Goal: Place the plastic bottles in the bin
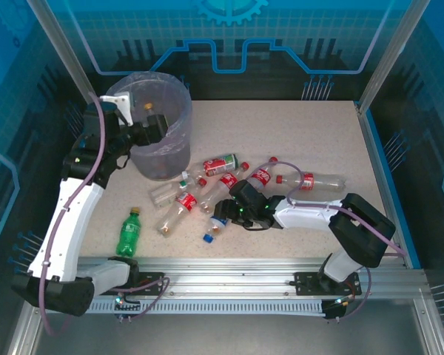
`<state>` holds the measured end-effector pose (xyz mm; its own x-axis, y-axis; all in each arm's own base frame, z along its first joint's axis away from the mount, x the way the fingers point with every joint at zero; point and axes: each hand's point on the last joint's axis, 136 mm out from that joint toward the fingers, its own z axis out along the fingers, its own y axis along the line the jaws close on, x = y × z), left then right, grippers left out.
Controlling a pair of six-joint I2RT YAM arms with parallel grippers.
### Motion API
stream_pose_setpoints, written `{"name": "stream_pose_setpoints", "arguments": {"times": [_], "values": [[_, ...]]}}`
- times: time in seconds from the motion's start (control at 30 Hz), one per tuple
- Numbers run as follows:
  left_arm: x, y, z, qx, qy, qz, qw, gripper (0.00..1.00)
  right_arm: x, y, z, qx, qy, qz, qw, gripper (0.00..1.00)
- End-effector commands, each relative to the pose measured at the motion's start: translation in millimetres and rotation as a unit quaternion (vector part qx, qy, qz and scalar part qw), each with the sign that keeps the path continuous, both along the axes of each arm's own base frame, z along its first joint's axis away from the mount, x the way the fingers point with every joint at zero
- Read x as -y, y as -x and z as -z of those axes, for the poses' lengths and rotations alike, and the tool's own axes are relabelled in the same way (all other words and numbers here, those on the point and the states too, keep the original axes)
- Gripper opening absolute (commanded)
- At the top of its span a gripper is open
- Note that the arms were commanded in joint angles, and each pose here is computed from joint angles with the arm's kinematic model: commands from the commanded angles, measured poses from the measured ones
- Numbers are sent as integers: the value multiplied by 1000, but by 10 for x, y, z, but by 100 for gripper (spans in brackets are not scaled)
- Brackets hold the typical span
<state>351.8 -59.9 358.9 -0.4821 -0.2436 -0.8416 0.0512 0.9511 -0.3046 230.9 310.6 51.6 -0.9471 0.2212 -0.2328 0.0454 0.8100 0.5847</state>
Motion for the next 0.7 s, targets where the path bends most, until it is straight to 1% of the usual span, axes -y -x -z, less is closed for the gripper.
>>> {"name": "stream_pose_setpoints", "arguments": {"times": [0.0, 0.07, 0.2, 0.27, 0.33, 0.43, 0.57, 0.67], "values": [[176, 140, 1, -11, 17, 22, 1000, 99, 248, -6, 79, 2, 51, 19, 999, 63], [304, 195, 13, -19, 15, 41, 999, 99, 276, -33, 14, 11, 50, 18, 998, 60], [544, 293, 74, -35, 37, 81, 995, 99, 333, -84, -180, 33, 47, 13, 998, 55], [625, 337, 117, -47, 33, 95, 994, 99, 366, -97, -305, 44, 40, 13, 998, 53], [696, 387, 132, -57, 29, 111, 992, 99, 409, -98, -430, 53, 37, 11, 998, 51], [803, 470, 121, -64, 38, 140, 987, 99, 511, -96, -604, 61, 37, 6, 997, 51], [1025, 602, 96, -72, 64, 200, 975, 99, 705, -127, -871, 74, 28, 7, 997, 51], [1246, 691, 99, -82, 105, 252, 959, 99, 859, -241, -1172, 96, -9, 17, 995, 51]]}}
